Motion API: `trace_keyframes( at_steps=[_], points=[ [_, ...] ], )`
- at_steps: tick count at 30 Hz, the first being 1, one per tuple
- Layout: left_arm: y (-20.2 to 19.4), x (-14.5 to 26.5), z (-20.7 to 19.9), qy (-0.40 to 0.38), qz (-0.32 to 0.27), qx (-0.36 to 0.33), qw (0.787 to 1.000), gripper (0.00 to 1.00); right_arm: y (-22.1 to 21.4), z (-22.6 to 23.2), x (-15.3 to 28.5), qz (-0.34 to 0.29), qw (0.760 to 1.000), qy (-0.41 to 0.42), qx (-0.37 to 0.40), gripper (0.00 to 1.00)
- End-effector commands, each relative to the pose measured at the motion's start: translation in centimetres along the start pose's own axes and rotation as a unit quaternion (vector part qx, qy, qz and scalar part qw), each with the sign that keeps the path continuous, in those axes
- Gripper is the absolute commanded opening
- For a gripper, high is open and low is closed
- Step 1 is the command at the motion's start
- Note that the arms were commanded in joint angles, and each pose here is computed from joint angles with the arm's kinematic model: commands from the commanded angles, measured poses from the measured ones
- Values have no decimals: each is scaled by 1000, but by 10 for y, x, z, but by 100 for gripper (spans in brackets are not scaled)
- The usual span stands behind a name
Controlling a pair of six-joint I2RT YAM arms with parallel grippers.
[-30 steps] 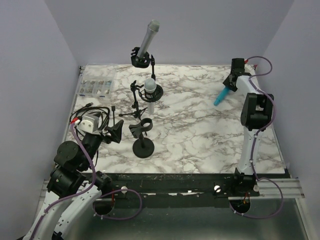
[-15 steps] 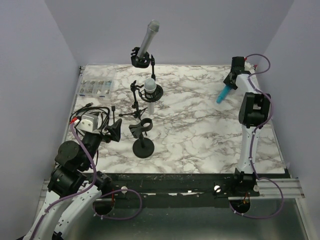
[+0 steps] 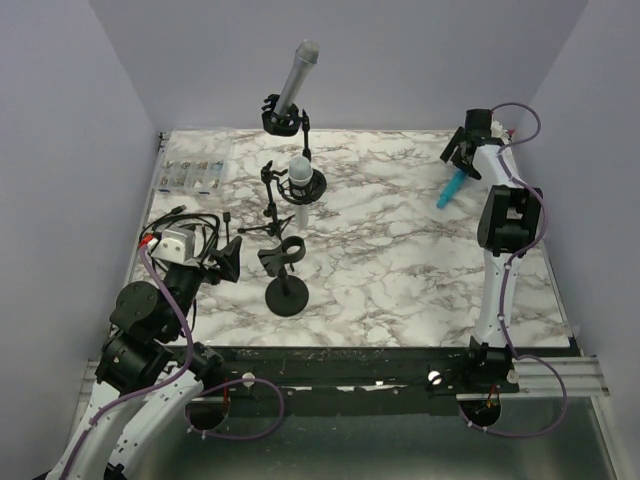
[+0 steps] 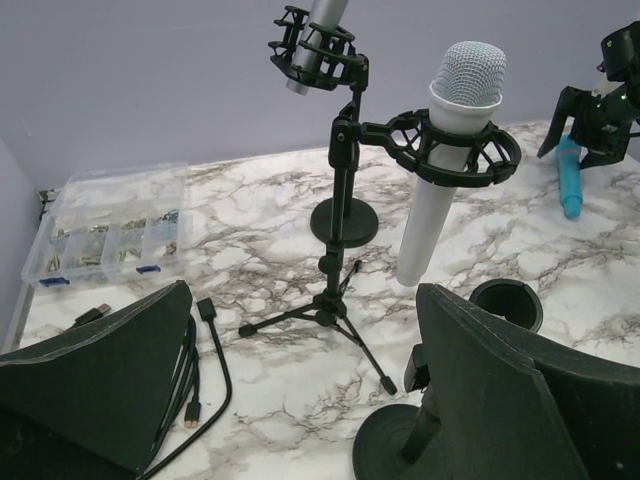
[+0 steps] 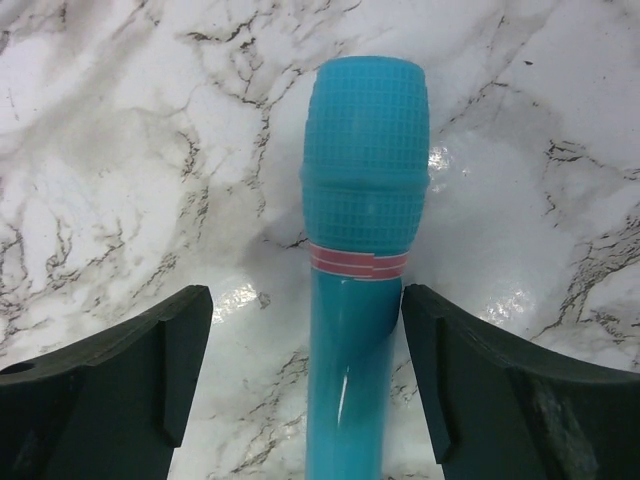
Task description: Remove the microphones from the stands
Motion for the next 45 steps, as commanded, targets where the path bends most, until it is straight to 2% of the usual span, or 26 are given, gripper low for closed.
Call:
trace_keyframes(
  at_steps=[1, 7, 11, 16, 25, 28, 33, 39, 41, 45],
  points=[
    [-4, -5, 6, 23, 1, -10, 1000, 99, 27, -4, 44, -28, 1000, 14, -3, 84],
    [-7, -8, 7, 27, 8, -13, 1000, 99, 15, -19, 100, -60, 998, 18, -19, 85],
    [-9, -10, 7, 30, 13, -16, 999, 98, 6, -11, 130, -66, 996, 54, -30, 85],
    [-11, -13, 8, 34, 19, -18, 999, 99, -13, 23, 171, -73, 986, 148, -24, 85],
    [-16, -19, 7, 33, 32, -20, 999, 99, -87, 110, 250, -70, 948, 303, 73, 85],
    [-17, -20, 7, 35, 36, -23, 998, 99, -93, 131, 280, -81, 936, 325, 109, 85],
    [-18, -20, 8, 37, 38, -26, 998, 98, -83, 165, 361, -167, 892, 386, 165, 85],
    [-17, -18, 9, 41, 34, -25, 998, 99, -79, 180, 455, -274, 816, 479, 170, 84],
    [-18, -19, 9, 39, 37, -26, 998, 99, -80, 185, 477, -294, 796, 502, 171, 84],
    [-20, -21, 7, 36, 44, -27, 998, 99, -80, 201, 503, -299, 776, 528, 176, 84]
  ],
)
Point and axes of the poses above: each gripper's point midway between its finger pads, its own x axis back along the fingers, its own z axis along the line the jaws close on, y = z × x, the point moved 5 cm from there along x, back along the fingers, and after that the axes turned 12 degrees about x, right-handed, at the moved point
